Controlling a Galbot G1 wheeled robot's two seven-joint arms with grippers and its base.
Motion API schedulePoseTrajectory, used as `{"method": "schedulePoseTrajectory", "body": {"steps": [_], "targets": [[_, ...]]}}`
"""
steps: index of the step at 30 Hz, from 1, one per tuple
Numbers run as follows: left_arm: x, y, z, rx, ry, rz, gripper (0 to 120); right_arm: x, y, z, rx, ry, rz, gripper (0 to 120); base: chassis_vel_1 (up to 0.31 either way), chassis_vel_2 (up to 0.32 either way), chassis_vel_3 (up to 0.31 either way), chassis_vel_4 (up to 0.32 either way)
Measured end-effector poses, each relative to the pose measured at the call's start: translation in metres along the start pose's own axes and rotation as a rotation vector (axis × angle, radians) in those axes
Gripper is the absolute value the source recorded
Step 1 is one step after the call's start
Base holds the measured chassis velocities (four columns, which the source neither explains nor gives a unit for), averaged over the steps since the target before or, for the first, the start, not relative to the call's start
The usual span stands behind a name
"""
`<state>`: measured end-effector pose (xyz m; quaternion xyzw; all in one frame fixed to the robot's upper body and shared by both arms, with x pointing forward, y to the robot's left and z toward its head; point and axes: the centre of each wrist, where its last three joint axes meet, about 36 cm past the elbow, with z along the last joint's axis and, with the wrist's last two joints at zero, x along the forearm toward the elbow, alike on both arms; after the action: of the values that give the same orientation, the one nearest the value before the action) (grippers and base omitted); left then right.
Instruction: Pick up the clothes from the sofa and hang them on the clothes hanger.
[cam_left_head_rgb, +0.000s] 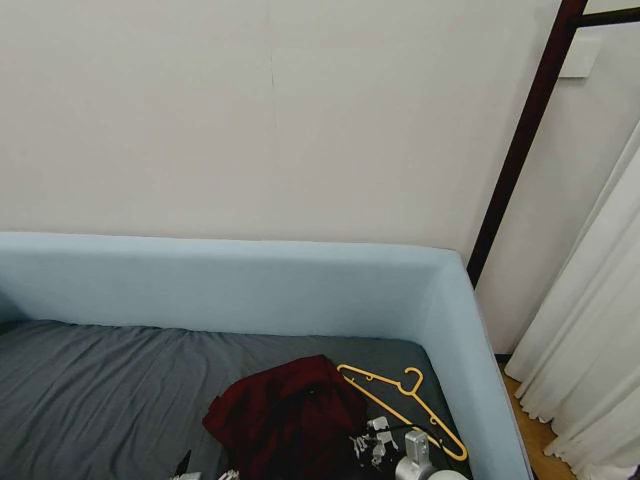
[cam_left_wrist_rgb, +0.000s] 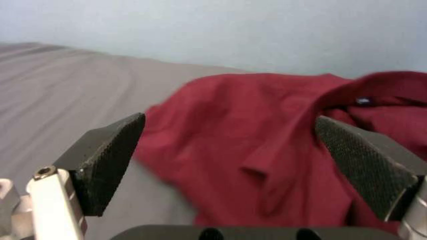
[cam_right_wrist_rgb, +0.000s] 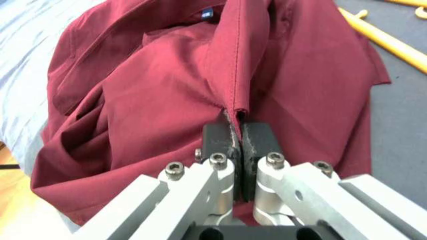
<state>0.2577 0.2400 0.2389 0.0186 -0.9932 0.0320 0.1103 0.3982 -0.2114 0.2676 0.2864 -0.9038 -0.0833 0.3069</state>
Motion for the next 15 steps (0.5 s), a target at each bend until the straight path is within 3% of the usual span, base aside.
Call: {"method": "schedulePoseTrajectory", "body": {"steps": [1,2,5,15], "targets": [[0.000,0.000,0.000,0.000,0.000,0.000,100,0.000,0.000,0.000,0.000,0.000,0.000,0,0.000,0.000,0.000,0.000],[-0.022,-0.004,0.003,-0.029,0.004,0.056,100,0.001,-0.001,-0.003,-0.003,-0.008,0.007,0,0.000,0.000,0.000,0.000],[-0.041,-0.004,0.015,-0.121,0.026,0.120,99,0.002,-0.004,-0.008,-0.013,-0.024,0.016,0,0.000,0.000,0.000,0.000],[-0.055,0.000,0.033,-0.236,0.094,0.146,97,0.002,-0.005,-0.013,-0.024,-0.040,0.023,0,0.000,0.000,0.000,0.000]]}}
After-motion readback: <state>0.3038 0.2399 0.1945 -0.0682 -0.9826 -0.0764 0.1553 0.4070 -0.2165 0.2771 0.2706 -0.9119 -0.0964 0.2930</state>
